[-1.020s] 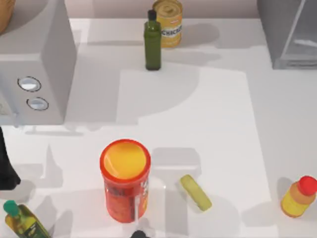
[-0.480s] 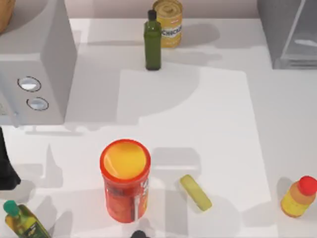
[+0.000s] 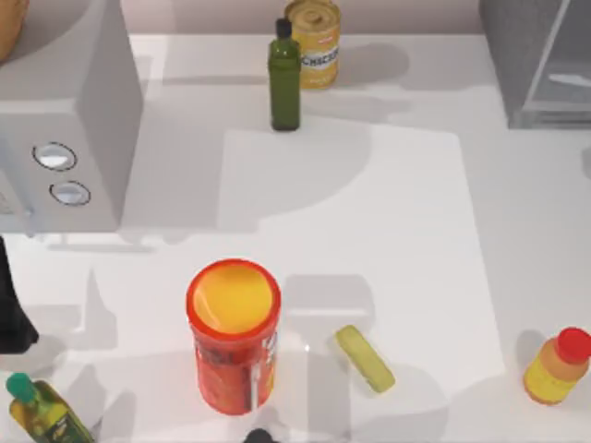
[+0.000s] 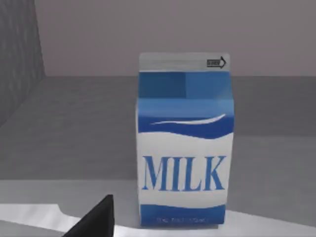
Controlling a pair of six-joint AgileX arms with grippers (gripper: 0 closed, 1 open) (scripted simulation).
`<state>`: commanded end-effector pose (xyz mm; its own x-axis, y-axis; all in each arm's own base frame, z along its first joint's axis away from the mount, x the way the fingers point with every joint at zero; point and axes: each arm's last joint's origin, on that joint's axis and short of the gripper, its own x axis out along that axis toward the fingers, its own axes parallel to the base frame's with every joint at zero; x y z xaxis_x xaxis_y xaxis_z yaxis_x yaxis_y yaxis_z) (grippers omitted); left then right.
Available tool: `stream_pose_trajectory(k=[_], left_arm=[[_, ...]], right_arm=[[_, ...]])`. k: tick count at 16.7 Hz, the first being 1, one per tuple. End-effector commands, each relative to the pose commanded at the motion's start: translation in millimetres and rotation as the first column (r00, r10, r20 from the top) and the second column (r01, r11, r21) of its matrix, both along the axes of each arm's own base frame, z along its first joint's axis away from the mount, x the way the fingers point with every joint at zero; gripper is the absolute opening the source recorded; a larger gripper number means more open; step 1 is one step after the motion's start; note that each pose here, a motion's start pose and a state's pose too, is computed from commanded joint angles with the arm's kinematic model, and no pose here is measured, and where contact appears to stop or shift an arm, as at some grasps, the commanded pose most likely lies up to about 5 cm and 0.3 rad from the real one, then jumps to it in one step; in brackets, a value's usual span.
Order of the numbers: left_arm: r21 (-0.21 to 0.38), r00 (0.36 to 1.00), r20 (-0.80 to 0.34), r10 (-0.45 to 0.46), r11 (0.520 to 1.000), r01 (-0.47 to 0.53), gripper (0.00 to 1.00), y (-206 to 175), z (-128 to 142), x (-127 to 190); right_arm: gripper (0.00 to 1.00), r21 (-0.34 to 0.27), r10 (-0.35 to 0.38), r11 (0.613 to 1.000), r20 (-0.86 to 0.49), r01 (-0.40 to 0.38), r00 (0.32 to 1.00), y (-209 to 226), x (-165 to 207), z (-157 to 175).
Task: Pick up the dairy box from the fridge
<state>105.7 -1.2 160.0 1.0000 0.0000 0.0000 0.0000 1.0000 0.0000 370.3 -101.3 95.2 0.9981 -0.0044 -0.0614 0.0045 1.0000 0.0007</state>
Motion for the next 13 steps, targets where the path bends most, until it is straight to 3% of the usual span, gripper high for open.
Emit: stream_pose_trajectory(k=[4, 13], left_arm=[[0.0, 1.0, 0.0, 0.0, 1.0, 0.0, 1.0, 0, 0, 0], [0.0, 1.0, 0.0, 0.0, 1.0, 0.0, 1.0, 0, 0, 0]], right_arm=[[1.0, -0.002, -0.006, 1.0, -0.034, 0.006, 0.999, 16, 39, -5], [1.0, -0.001, -0.006, 1.0, -0.044, 0.006, 0.999, 17, 57, -9]])
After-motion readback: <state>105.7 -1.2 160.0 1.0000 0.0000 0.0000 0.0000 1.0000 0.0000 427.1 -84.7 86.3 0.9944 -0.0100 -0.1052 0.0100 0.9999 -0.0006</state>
